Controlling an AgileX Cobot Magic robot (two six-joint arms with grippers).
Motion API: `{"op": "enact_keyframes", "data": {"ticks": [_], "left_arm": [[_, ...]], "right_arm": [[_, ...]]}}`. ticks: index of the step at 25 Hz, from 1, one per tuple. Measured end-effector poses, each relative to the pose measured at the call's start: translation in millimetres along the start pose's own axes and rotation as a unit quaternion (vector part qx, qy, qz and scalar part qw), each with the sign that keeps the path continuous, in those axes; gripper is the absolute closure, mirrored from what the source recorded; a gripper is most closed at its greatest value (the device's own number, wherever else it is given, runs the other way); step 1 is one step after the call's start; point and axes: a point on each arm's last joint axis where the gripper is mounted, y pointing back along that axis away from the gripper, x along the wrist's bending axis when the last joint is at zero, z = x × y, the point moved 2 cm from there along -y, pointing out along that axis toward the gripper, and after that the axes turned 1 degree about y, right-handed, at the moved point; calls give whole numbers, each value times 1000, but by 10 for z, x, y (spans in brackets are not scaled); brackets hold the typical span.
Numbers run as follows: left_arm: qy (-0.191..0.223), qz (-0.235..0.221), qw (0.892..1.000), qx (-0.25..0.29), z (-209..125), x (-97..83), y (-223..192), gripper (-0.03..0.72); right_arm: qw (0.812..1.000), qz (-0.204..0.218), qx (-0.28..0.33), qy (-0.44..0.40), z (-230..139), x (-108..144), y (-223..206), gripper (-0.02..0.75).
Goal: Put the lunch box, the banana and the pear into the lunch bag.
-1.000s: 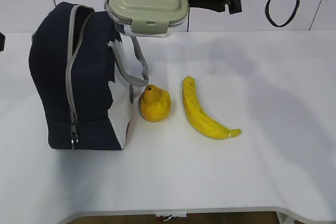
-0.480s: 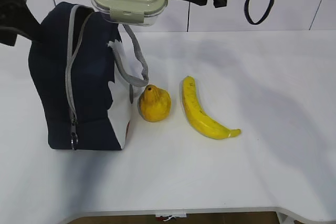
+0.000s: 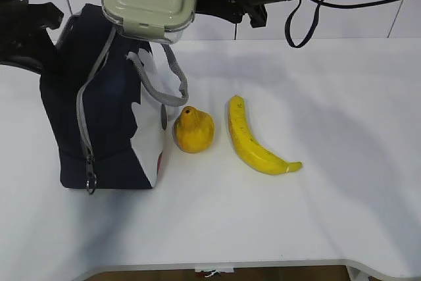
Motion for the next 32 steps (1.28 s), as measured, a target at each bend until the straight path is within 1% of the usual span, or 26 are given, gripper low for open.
{"op": "enact_keyframes", "data": {"ticks": [2, 6, 11, 14, 18, 21, 23, 25, 28, 32], "left_arm": [[-1, -2, 1000, 2, 0, -7, 8, 680], [-9, -8, 1000, 10, 40, -64, 103, 687], [-19, -28, 999, -13, 187, -195, 301, 687], [-21, -37, 999, -20, 220, -243, 373, 687], [-16, -50, 998, -22, 215, -280, 403, 687], [-16, -56, 998, -31, 211, -310, 463, 687], [-18, -57, 998, -35, 206, -323, 496, 687], [-18, -57, 998, -36, 205, -326, 506, 687], [-15, -65, 997, -38, 209, -344, 509, 687], [-12, -74, 996, -38, 208, -368, 510, 688]], "right_arm": [[1000, 7, -3, -8, 6, 10, -3, 349], [999, 27, -3, -22, 7, 54, -1, 349], [999, 32, 8, -18, -43, 94, -39, 349], [999, 23, 22, -3, -91, 91, -64, 349], [999, -5, 46, 17, -149, 14, -75, 349], [997, -30, 71, 8, -214, -134, -131, 349], [994, -53, 95, -1, -289, -297, -191, 349], [991, -65, 113, -10, -355, -430, -243, 349], [990, -67, 125, -17, -396, -487, -268, 349], [991, -58, 122, -16, -359, -437, -270, 349]]}}
